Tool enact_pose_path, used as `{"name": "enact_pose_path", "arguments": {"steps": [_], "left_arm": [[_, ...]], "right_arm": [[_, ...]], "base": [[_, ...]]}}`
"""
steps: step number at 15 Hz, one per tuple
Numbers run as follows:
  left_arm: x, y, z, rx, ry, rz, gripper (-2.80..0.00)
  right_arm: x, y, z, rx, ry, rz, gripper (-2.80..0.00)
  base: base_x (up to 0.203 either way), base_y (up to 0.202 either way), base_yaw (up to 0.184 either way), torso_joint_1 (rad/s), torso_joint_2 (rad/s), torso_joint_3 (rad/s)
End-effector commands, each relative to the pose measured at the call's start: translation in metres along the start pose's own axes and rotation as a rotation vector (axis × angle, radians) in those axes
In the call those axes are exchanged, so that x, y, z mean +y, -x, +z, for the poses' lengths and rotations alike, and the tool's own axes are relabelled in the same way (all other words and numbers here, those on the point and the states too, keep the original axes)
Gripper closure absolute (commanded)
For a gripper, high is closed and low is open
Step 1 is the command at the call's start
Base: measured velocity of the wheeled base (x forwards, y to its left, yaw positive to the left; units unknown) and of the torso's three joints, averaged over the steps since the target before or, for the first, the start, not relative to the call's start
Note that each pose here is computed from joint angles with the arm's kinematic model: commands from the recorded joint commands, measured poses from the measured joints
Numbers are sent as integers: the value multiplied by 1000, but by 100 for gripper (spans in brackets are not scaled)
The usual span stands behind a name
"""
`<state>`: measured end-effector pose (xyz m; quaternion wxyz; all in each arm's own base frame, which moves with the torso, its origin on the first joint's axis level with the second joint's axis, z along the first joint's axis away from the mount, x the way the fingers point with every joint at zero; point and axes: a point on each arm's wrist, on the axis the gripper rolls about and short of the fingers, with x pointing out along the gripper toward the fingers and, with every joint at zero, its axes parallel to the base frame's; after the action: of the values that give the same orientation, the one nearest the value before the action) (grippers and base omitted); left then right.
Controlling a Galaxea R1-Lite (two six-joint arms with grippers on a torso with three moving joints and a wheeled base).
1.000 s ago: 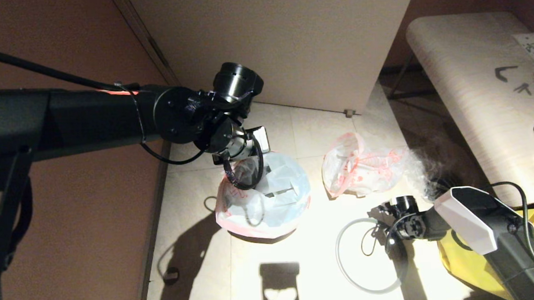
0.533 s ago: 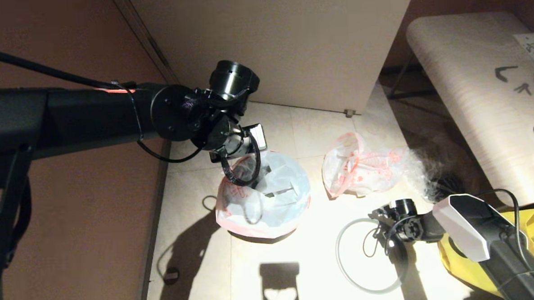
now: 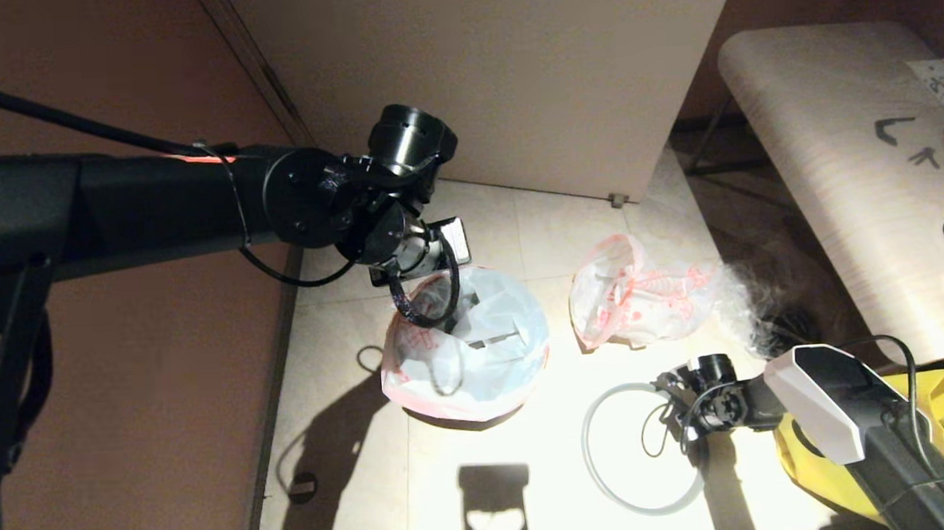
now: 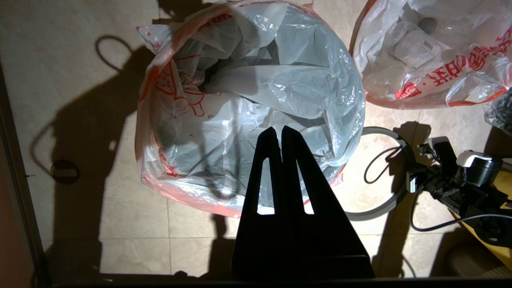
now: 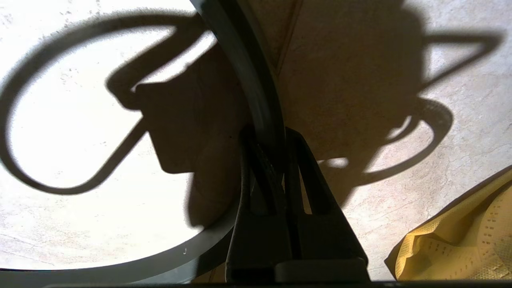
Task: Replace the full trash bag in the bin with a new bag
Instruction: Place the trash can ring on the trash can
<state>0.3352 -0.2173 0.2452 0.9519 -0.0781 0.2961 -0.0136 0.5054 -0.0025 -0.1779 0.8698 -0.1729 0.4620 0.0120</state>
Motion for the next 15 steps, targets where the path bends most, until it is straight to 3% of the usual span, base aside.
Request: {"name": "enact_pose_path", "arguments": {"steps": [1, 4, 8, 12, 15], "left_arm": [[-1, 0, -1, 3, 0, 2, 0], [0, 10, 0, -4, -1, -7, 0], [-5, 25, -4, -2, -15, -38, 0], [-6, 46, -5, -12, -22, -72, 0], [-3, 59, -3, -26, -20, -88, 0]], "right_arm": [[1, 0, -1, 3, 0, -1, 0], [0, 21, -2, 45, -17, 0, 0], [-7, 93, 2, 84, -76, 6, 0], [-9, 177, 1, 18, -131, 2, 0], [-19, 249, 3, -88, -164, -17, 0]], "base": [[0, 0, 0, 0, 0, 0], [0, 0, 0, 0, 0, 0], [0, 0, 0, 0, 0, 0], [0, 0, 0, 0, 0, 0], [0, 0, 0, 0, 0, 0]]}}
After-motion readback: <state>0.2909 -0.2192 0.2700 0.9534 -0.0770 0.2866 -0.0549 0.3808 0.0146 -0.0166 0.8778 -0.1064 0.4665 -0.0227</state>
